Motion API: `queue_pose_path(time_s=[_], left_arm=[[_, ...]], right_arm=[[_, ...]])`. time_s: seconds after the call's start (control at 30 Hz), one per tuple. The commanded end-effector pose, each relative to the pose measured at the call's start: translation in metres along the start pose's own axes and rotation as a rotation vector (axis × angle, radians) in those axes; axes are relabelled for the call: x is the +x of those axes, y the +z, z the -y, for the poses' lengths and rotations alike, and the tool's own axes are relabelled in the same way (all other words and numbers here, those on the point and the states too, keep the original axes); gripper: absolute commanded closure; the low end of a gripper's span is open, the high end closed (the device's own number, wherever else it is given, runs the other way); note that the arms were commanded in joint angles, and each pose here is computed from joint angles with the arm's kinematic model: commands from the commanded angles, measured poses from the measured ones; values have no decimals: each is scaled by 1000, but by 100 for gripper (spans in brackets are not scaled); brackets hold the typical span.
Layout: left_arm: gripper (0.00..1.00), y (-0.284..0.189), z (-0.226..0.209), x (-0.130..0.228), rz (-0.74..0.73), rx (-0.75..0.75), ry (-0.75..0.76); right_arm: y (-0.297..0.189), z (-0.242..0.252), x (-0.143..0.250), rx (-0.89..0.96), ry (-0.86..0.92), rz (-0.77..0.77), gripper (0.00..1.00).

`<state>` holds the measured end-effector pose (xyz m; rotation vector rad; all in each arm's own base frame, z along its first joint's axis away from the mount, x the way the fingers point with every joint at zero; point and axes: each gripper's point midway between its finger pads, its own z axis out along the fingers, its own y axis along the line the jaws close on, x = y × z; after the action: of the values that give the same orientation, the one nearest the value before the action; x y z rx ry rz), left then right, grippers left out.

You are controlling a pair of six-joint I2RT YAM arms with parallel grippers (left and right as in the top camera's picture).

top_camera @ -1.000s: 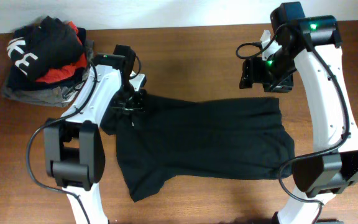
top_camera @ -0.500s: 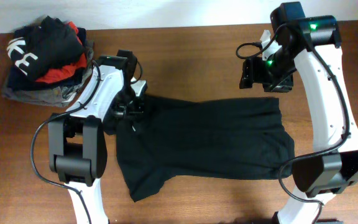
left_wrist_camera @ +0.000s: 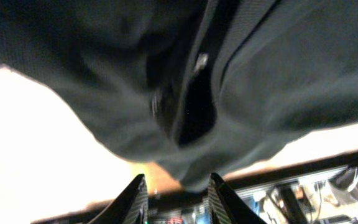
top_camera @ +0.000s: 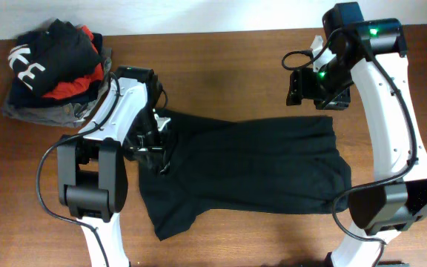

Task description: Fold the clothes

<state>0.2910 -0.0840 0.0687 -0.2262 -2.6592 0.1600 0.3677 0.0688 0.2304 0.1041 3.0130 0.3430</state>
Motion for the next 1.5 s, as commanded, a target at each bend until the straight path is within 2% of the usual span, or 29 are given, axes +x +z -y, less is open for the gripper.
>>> queue_pose_path(time_s=[0.0, 0.07, 0.2, 0.3, 0.53, 0.67, 0.77, 1.23, 1.33, 1.47], left_arm=[[68, -1, -7, 6, -16, -38, 18], [74, -1, -8, 0, 6, -46, 5], [75, -3, -4, -27, 120, -20, -20], [71, -6, 9, -48, 204, 40, 18], [63, -16, 22, -87, 368, 21, 130], [35, -20, 34, -98, 421, 49, 233], [27, -22, 36, -101, 438, 48, 244], [27, -20, 70, -104, 462, 80, 361], [27, -21, 73, -108, 477, 68, 342], [33, -19, 72, -111, 479, 71, 335]], right_arm=[[-7, -6, 4, -28, -12, 12, 25], [-7, -6, 4, -29, -12, 11, 25], [-7, -6, 4, -28, -13, 12, 25], [-7, -6, 4, -28, -13, 12, 25], [-7, -6, 3, -24, -17, 14, 25], [-7, -6, 2, -25, -19, 21, 25], [-7, -5, 1, -22, -19, 22, 25], [-7, -6, -1, -23, -21, 31, 25], [-7, -6, 0, -23, -20, 28, 25], [-7, -5, 2, -18, -33, 21, 25]])
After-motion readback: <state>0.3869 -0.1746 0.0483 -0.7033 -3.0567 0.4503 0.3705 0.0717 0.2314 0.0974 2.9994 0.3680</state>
